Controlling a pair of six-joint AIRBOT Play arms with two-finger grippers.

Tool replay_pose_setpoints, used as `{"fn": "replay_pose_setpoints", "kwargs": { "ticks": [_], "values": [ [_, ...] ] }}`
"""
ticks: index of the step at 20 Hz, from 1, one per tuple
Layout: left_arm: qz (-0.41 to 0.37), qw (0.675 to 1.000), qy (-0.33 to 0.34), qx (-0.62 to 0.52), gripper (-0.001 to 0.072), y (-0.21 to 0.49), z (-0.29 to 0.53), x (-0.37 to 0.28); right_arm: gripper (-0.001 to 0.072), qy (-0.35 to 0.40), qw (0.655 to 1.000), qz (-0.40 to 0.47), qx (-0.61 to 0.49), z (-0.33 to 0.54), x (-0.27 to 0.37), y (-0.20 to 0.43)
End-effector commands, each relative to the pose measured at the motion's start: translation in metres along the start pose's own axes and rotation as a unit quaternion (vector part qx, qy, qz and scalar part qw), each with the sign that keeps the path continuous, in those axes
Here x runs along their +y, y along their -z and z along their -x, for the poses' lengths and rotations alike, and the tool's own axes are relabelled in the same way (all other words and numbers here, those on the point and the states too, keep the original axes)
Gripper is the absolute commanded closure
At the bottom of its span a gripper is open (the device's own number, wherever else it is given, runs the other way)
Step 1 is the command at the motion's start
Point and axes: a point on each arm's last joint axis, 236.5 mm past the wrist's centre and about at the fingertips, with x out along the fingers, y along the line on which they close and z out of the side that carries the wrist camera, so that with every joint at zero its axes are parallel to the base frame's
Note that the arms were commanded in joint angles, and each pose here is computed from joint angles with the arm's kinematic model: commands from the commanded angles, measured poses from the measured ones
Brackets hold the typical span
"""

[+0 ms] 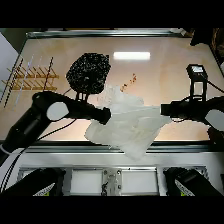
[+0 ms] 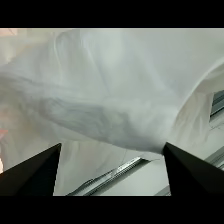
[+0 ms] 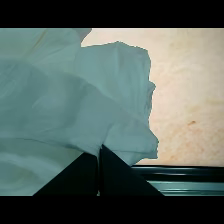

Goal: Fold the clothes and pants, and hang the long-sleeved shirts on hangers.

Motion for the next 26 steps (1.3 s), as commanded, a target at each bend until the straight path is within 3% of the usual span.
{"fn": "replay_pose_setpoints", "kwargs": {
  "ticks": [1, 7, 12, 16, 21, 26],
  "values": [
    [0.029, 0.999, 0.012, -0.041, 0.0016, -0.015, 0.028, 0.012, 0.0703, -0.002, 1.000, 0.000, 0.001, 0.000, 0.001, 0.001],
    [0.089, 0.990, -0.041, -0.098, 0.0016, -0.037, 0.063, 0.086, 0.0703, -0.002, 1.000, 0.000, 0.001, 0.000, 0.001, 0.000],
    [0.035, 0.991, -0.086, -0.101, 0.0016, -0.041, 0.066, 0.110, 0.0704, -0.002, 1.000, 0.000, 0.001, 0.000, 0.001, 0.000],
    [0.073, 0.977, -0.181, -0.088, 0.0015, -0.046, 0.055, 0.200, 0.0704, -0.002, 1.000, 0.000, 0.001, 0.000, 0.001, 0.000],
    [0.164, 0.952, -0.244, -0.086, 0.0016, -0.039, 0.026, 0.339, 0.0703, -0.001, 1.000, 0.000, 0.001, 0.000, 0.001, 0.000],
    [0.160, 0.934, -0.317, -0.044, 0.0016, -0.036, 0.003, 0.443, 0.0703, -0.002, 1.000, 0.000, 0.001, 0.000, 0.001, 0.000]
  ]
}}
